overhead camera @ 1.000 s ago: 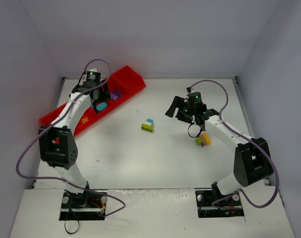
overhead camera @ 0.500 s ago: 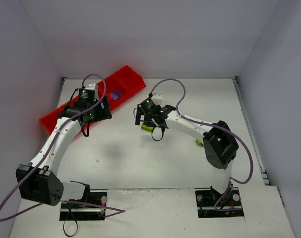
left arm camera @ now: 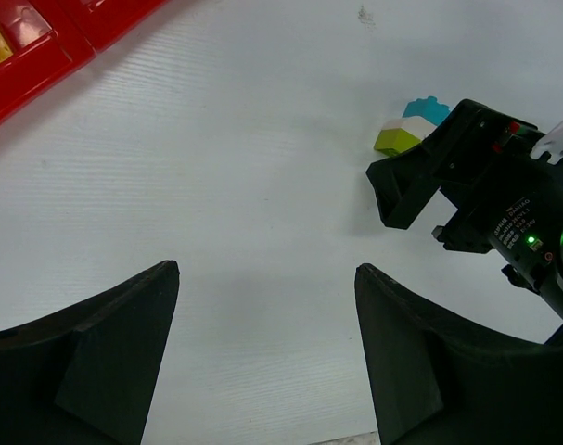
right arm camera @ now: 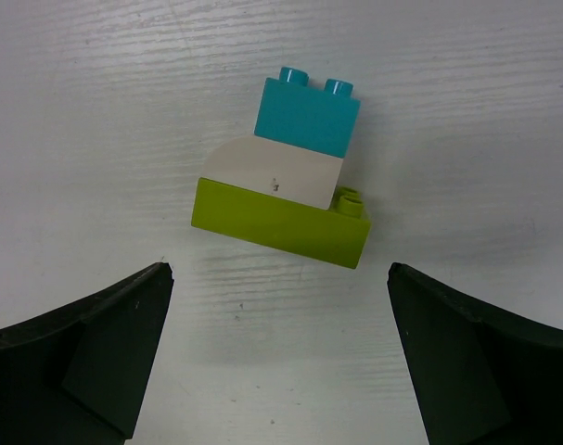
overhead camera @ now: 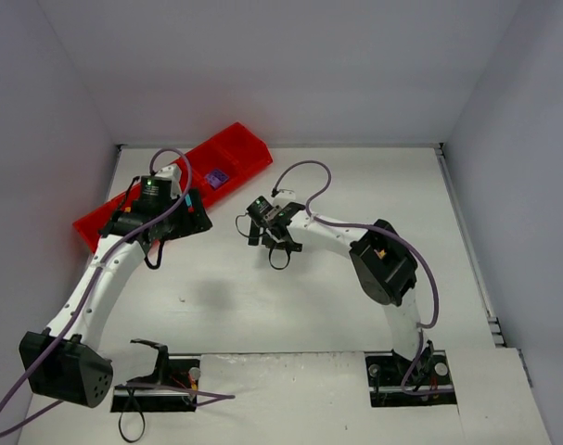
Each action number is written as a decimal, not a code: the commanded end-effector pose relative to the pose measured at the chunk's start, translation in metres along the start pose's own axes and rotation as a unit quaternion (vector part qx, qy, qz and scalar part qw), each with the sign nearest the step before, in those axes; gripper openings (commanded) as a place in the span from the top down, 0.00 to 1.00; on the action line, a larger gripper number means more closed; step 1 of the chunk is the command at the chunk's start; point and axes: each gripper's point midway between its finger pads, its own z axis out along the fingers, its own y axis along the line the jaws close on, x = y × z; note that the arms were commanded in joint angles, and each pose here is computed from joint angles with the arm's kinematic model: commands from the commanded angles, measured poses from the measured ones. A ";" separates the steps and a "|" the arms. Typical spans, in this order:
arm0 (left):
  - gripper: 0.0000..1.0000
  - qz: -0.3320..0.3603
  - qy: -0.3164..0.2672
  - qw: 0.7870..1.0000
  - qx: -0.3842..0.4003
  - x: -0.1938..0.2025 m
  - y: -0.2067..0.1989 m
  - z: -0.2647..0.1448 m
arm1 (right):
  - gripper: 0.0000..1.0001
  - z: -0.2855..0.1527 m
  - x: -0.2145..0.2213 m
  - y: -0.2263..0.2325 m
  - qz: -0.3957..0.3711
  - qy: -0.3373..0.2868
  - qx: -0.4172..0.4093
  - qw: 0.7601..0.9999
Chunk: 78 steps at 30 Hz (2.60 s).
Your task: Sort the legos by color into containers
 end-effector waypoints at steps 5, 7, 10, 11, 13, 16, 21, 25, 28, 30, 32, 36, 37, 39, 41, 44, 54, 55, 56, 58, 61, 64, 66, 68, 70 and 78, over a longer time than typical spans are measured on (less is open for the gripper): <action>0.30 0.002 -0.018 1.000 0.024 -0.007 -0.010 -0.008 | 0.03 0.017 -0.016 0.001 0.031 -0.028 0.030 0.999; 0.30 0.002 -0.013 1.000 0.026 -0.005 -0.010 -0.006 | 0.04 0.022 -0.016 0.001 0.037 -0.028 0.034 0.998; 0.30 0.002 -0.010 1.000 0.027 -0.003 -0.010 -0.005 | 0.06 0.030 -0.017 -0.004 0.047 -0.025 0.043 0.998; 0.30 0.002 -0.009 1.000 0.026 -0.002 -0.009 -0.005 | 0.07 0.033 -0.016 -0.005 0.050 -0.024 0.046 0.997; 0.30 0.002 -0.006 1.000 0.026 0.000 -0.009 -0.004 | 0.08 0.037 -0.018 -0.009 0.055 -0.023 0.050 0.997; 0.30 0.002 -0.005 1.000 0.026 0.000 -0.008 -0.003 | 0.16 0.042 -0.018 -0.015 0.057 -0.020 0.057 0.997; 0.30 0.001 -0.004 1.000 0.030 0.001 -0.010 -0.001 | 0.43 0.043 -0.008 -0.026 0.032 -0.007 0.064 0.997; 0.30 0.002 -0.004 0.999 0.041 -0.002 -0.014 0.002 | 0.86 0.038 -0.003 -0.028 -0.022 -0.004 0.046 0.999; 0.30 0.003 -0.001 0.999 0.051 -0.003 -0.019 0.004 | 1.00 0.027 -0.002 -0.031 -0.079 -0.011 0.011 0.997; 0.30 0.005 -0.001 0.998 0.070 -0.005 -0.026 0.004 | 1.00 0.023 0.003 -0.030 -0.131 -0.023 -0.035 0.991; 0.30 0.008 -0.005 0.996 0.088 -0.009 -0.033 0.005 | 1.00 -0.001 -0.019 -0.014 -0.149 -0.079 -0.093 0.981; 0.30 0.013 0.000 0.989 0.146 -0.012 -0.054 0.004 | 1.00 -0.038 -0.027 -0.003 -0.246 -0.140 -0.182 0.942; 0.30 0.012 0.004 0.988 0.156 -0.012 -0.058 0.006 | 1.00 -0.050 -0.024 -0.003 -0.281 -0.150 -0.207 0.925; 0.30 0.016 0.004 0.981 0.191 -0.016 -0.071 0.003 | 1.00 -0.065 -0.027 0.007 -0.313 -0.172 -0.245 0.901; 0.30 0.020 0.000 0.977 0.212 -0.020 -0.079 0.004 | 1.00 -0.085 -0.028 0.015 -0.347 -0.187 -0.281 0.875; 0.30 0.025 0.006 0.967 0.252 -0.023 -0.094 0.001 | 1.00 -0.110 -0.027 0.024 -0.370 -0.200 -0.325 0.847; 0.30 0.028 0.042 0.938 0.344 -0.024 -0.126 -0.002 | 1.00 -0.185 -0.036 0.039 -0.380 -0.250 -0.414 0.788; 0.30 0.028 0.042 0.936 0.348 -0.026 -0.128 -0.003 | 1.00 -0.187 -0.037 0.038 -0.382 -0.253 -0.415 0.786; 0.30 0.022 0.052 0.934 0.354 -0.024 -0.131 -0.002 | 1.00 -0.191 -0.039 0.039 -0.382 -0.257 -0.416 0.784; 0.30 0.022 0.057 0.930 0.361 -0.024 -0.136 -0.002 | 1.00 -0.194 -0.040 0.039 -0.383 -0.260 -0.417 0.782; 0.30 0.026 0.073 0.927 0.368 -0.017 -0.143 -0.001 | 1.00 -0.195 -0.041 0.039 -0.383 -0.261 -0.417 0.782; 0.30 0.028 0.083 0.919 0.384 -0.012 -0.152 -0.003 | 1.00 -0.195 -0.039 0.040 -0.383 -0.260 -0.421 0.780; 0.30 0.030 0.091 0.917 0.388 -0.008 -0.154 -0.002 | 1.00 -0.195 -0.040 0.039 -0.382 -0.260 -0.419 0.781; 0.33 0.030 0.100 0.916 0.386 -0.003 -0.154 0.000 | 1.00 -0.196 -0.041 0.039 -0.380 -0.264 -0.418 0.782; 0.35 0.029 0.107 0.919 0.379 0.001 -0.152 0.003 | 1.00 -0.196 -0.042 0.038 -0.377 -0.266 -0.415 0.784; 0.50 0.032 0.119 0.913 0.388 0.007 -0.157 0.004 | 1.00 -0.197 -0.044 0.037 -0.369 -0.271 -0.414 0.787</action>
